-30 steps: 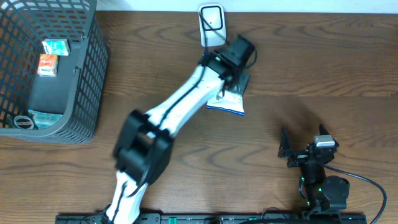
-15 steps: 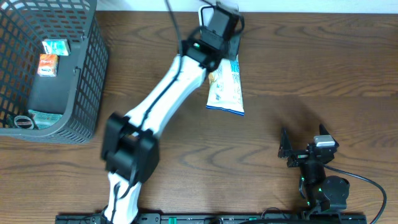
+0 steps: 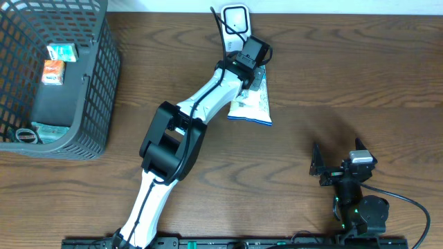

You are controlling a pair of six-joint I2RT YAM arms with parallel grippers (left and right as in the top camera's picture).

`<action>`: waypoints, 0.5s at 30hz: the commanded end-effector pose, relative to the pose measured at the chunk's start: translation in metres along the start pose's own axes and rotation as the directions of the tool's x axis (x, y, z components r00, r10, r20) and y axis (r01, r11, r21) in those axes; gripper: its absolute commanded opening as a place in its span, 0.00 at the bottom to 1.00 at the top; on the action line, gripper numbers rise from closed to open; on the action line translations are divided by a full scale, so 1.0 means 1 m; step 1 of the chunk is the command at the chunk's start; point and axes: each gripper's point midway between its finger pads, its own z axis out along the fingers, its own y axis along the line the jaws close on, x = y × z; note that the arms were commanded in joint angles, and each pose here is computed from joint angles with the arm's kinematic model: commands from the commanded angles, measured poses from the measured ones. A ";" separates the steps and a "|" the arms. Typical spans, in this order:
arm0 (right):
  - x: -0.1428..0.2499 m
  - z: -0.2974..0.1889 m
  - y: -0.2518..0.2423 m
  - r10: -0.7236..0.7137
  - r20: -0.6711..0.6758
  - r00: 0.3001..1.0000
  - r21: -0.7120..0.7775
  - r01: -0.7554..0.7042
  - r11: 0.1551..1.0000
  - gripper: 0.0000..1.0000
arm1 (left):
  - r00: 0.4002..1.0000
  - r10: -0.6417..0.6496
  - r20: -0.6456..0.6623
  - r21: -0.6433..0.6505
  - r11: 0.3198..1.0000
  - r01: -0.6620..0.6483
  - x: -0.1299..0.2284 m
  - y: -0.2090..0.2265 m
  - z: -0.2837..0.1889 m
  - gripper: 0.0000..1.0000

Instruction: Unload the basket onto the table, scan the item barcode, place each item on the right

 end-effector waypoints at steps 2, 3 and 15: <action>0.000 0.000 0.002 -0.012 0.000 1.000 -0.010 0.012 1.000 0.99 | 0.998 0.018 0.062 -0.007 1.000 -0.018 -0.028 0.009 -0.057 0.16; 0.000 0.000 0.002 -0.012 0.000 1.000 -0.010 0.012 1.000 0.99 | 0.998 0.017 0.067 -0.006 1.000 -0.017 -0.032 0.010 -0.071 0.16; 0.000 0.000 0.002 -0.012 0.000 1.000 -0.010 0.012 1.000 0.99 | 0.985 0.046 -0.164 0.205 0.979 -0.012 0.024 -0.019 -0.107 0.16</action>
